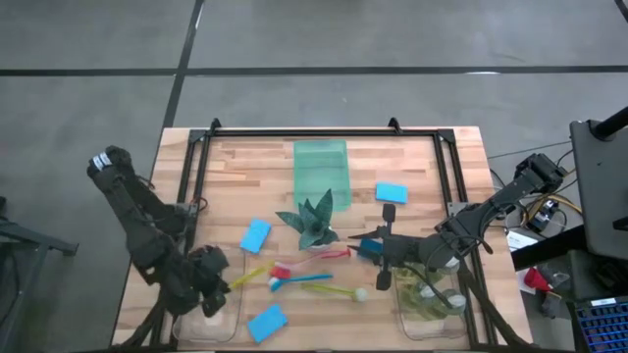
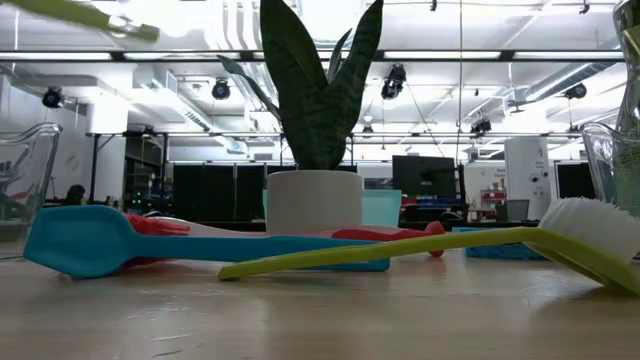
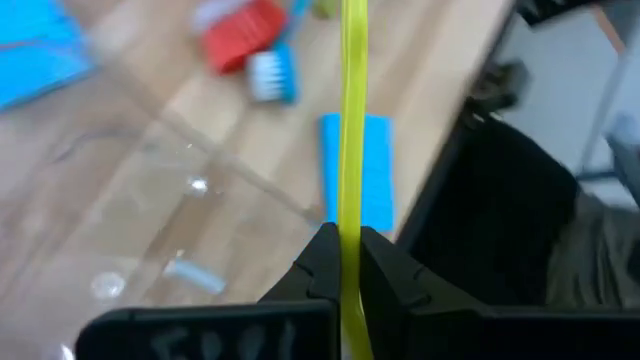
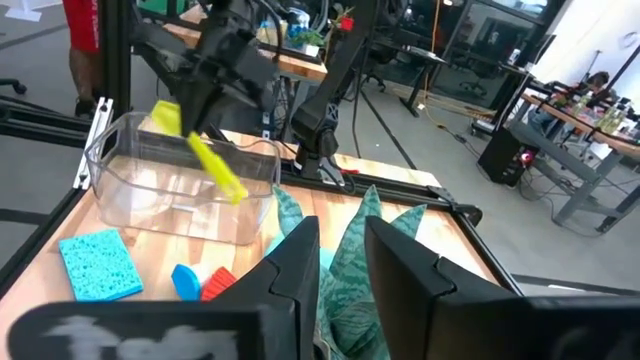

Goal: Pick & Place Kitchen Sink Supplies
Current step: Put the left green dish brush into the left transparent bin, then put the green dish brush into the left transparent bin

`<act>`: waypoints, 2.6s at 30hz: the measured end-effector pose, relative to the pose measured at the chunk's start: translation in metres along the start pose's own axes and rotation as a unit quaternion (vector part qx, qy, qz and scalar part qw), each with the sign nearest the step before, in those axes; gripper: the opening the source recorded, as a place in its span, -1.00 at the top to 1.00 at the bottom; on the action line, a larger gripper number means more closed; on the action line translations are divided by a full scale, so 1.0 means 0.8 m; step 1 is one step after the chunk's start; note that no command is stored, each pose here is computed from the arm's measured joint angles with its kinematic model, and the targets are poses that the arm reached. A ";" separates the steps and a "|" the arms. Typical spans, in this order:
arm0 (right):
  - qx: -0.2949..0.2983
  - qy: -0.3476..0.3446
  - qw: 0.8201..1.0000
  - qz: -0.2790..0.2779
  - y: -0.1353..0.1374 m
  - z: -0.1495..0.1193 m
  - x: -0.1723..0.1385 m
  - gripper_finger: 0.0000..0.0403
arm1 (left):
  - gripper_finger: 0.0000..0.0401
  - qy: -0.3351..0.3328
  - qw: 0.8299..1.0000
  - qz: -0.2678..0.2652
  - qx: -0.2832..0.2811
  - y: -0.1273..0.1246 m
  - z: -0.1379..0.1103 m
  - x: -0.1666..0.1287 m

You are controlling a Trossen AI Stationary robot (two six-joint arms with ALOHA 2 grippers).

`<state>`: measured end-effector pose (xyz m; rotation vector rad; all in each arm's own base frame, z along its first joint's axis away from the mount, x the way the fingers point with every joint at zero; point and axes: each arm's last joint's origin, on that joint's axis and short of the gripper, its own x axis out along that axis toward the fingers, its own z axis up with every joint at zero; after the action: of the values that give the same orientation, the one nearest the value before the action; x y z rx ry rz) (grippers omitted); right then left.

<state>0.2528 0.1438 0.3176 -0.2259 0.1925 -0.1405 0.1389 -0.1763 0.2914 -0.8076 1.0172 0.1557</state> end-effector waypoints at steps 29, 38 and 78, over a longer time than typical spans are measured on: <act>-0.004 0.001 1.000 0.000 0.000 -0.001 0.000 0.62 | 0.91 -0.006 0.988 0.135 -0.068 0.032 -0.085 -0.002; -0.004 0.001 1.000 0.000 0.000 -0.001 0.000 0.65 | 0.90 -0.003 0.983 0.175 -0.057 0.039 -0.096 0.007; -0.003 0.001 1.000 0.000 0.001 -0.001 0.001 0.57 | 0.58 -0.017 0.985 0.157 -0.075 0.044 -0.116 0.073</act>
<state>0.2533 0.1442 0.3164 -0.2314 0.1945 -0.1399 0.0897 -0.2271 0.2011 -0.7731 1.1063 0.5194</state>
